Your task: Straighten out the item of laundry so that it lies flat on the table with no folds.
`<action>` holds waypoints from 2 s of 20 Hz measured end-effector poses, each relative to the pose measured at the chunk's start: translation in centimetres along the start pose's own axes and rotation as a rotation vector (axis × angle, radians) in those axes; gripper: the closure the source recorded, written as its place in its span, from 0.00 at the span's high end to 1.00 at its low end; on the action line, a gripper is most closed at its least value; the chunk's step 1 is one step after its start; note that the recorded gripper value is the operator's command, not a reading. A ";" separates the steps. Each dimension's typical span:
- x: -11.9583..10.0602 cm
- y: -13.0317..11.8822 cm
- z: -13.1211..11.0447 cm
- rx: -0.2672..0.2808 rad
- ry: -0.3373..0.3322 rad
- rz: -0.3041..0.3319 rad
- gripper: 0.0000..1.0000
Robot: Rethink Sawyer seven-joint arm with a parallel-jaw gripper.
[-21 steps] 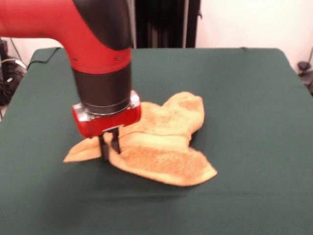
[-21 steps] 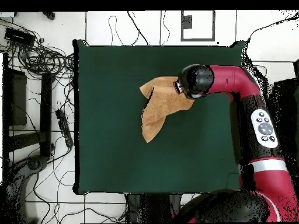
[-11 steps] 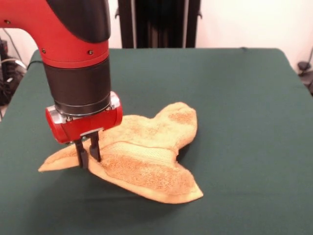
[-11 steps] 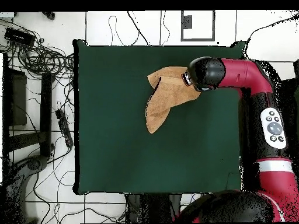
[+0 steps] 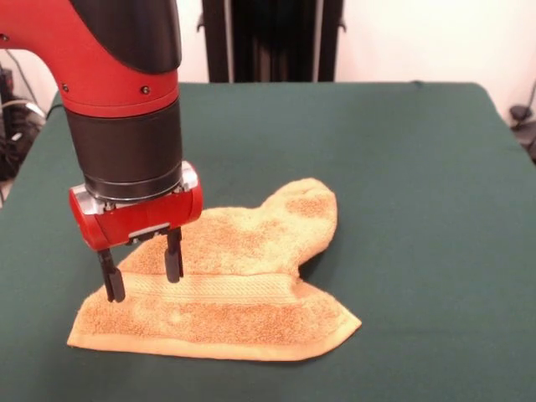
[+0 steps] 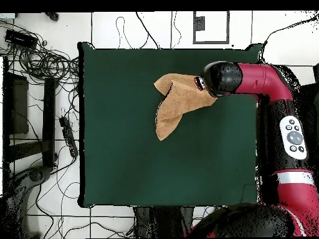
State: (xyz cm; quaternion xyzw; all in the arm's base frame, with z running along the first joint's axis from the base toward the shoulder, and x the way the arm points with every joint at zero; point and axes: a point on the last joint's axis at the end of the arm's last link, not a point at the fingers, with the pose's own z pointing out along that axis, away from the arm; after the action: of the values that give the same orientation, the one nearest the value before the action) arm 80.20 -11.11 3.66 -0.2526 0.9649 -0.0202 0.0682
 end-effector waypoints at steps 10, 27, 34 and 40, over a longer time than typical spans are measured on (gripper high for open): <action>-0.6 -0.3 -0.6 0.021 -0.035 0.000 1.00; 2.4 2.6 -3.6 0.049 -0.038 -0.049 1.00; 4.6 3.6 -2.9 0.010 -0.016 -0.008 1.00; 5.7 4.0 -1.8 -0.016 -0.014 0.031 1.00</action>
State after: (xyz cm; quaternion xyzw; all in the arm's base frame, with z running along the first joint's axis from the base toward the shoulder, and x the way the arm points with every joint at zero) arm 73.08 -10.45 4.43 -0.2381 0.9684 -0.0094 0.0733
